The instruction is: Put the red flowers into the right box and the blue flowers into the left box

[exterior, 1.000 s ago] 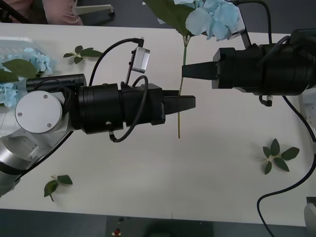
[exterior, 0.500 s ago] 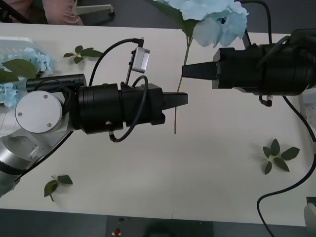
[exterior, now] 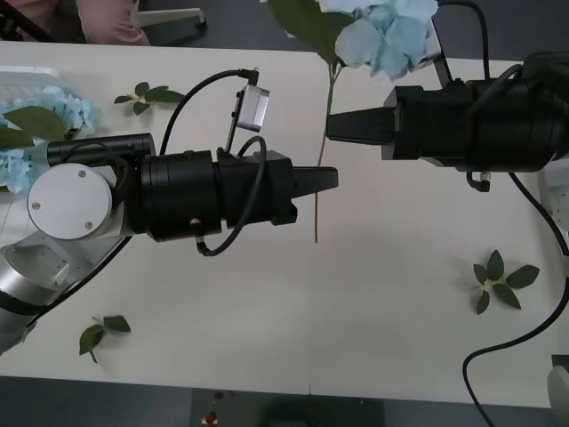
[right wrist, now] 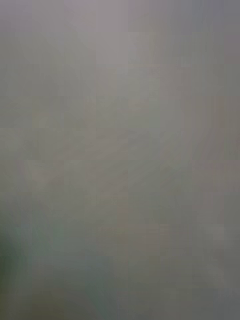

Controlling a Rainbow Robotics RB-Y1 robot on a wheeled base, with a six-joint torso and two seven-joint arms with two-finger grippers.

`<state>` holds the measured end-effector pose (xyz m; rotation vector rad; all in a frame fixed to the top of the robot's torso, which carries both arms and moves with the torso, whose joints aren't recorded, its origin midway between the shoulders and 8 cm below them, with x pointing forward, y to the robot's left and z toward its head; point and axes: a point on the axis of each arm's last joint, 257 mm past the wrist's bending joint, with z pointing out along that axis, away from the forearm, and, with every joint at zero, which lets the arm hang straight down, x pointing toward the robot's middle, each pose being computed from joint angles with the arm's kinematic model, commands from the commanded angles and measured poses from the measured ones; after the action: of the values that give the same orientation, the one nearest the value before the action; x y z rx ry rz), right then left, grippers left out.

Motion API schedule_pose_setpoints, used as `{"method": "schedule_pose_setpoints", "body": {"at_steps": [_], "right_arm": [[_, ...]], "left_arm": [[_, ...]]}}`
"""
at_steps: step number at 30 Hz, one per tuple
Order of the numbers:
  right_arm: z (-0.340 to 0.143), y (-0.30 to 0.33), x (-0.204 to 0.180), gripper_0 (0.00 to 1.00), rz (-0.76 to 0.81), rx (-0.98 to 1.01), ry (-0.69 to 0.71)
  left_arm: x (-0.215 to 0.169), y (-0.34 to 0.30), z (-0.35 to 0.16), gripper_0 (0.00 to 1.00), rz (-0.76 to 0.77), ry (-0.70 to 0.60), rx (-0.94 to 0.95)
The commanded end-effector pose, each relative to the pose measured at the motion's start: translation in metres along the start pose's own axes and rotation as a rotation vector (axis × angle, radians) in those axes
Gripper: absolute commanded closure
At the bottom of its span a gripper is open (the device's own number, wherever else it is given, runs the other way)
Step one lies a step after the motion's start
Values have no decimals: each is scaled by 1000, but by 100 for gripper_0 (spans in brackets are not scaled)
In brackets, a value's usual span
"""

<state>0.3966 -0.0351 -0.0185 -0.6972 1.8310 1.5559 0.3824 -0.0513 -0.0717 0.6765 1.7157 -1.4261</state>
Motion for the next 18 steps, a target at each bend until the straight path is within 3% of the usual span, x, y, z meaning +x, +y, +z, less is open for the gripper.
{"method": "schedule_pose_setpoints", "body": {"at_steps": [1, 14, 18], "right_arm": [[2, 11, -7, 0, -13, -9, -1], [2, 11, -7, 0, -13, -9, -1], [-19, 11, -16, 0, -56, 29, -32]], "left_arm": [[-5, -2, -3, 100, 35, 12, -4], [-26, 19, -60, 100, -31, 35, -68], [-33, 32, -92, 100, -65, 46, -120]]}}
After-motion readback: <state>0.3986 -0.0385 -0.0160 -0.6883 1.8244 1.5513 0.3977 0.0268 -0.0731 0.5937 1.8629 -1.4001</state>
